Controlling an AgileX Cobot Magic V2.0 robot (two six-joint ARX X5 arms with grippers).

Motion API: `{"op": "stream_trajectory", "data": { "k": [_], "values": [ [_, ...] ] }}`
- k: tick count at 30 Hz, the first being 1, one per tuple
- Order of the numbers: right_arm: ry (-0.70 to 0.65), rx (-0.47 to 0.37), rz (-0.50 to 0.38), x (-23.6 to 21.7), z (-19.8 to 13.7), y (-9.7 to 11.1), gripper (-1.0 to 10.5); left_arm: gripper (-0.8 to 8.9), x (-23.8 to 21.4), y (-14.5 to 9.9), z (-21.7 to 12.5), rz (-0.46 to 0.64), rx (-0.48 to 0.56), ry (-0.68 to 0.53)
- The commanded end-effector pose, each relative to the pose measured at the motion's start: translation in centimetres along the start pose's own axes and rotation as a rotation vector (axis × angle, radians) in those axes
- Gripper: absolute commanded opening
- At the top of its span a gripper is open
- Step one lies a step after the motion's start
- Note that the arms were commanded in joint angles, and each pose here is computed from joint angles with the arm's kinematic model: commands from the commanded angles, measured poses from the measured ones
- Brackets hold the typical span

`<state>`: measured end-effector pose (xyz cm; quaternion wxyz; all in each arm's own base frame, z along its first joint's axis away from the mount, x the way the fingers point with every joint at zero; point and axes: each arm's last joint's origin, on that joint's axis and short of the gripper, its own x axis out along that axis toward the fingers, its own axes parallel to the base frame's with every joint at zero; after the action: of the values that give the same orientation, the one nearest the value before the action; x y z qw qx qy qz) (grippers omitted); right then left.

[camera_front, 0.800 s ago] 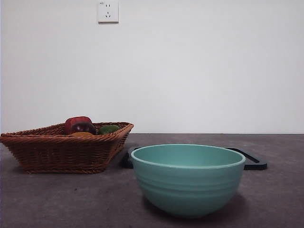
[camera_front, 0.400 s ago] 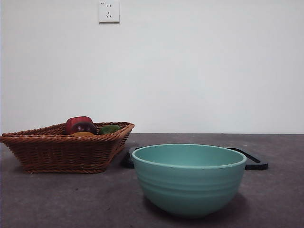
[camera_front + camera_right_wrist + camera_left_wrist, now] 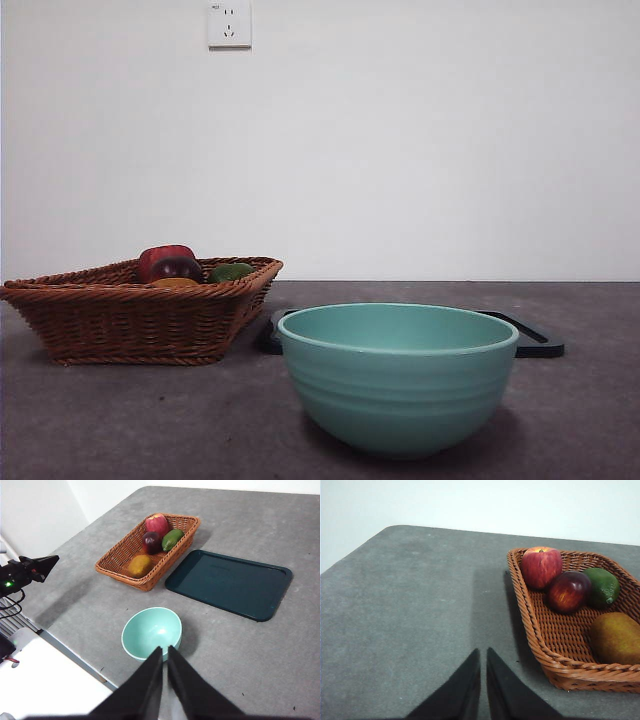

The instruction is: Pick up the wifruite, put it on the bowl, pick up the plate, put it on desk

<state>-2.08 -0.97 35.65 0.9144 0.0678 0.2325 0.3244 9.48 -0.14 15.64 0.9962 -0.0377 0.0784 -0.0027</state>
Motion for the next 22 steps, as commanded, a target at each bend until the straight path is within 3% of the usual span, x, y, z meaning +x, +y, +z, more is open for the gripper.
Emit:
{"op": "stream_trajectory", "data": {
  "k": [1, 4, 7, 11, 18, 22],
  "values": [
    [-0.019, 0.003, -0.002, -0.2, 0.1, 0.1, 0.1, 0.19, 0.2, 0.1, -0.7, 0.004, -0.006, 0.025],
    [-0.029, 0.025, -0.06, 0.1, 0.0, 0.1, 0.1, 0.19, 0.2, 0.1, -0.7, 0.004, -0.006, 0.025],
    [-0.066, -0.085, -0.184, 1.1, 0.0, -0.2, 0.1, 0.19, 0.2, 0.0, -0.7, 0.004, -0.006, 0.025],
    [-0.209, -0.171, -0.352, 4.1, -0.2, -1.4, 0.1, 0.19, 0.2, 0.1, -0.7, 0.004, -0.006, 0.025],
    [-0.408, -0.165, -0.541, 9.9, -3.3, -5.4, 0.1, 0.19, 0.2, 0.1, -0.7, 0.004, -0.006, 0.025],
    [-0.435, -0.164, -0.579, 11.8, -5.5, -6.9, 0.1, 0.19, 0.2, 0.1, -0.7, 0.004, -0.006, 0.025]
  ]
}}
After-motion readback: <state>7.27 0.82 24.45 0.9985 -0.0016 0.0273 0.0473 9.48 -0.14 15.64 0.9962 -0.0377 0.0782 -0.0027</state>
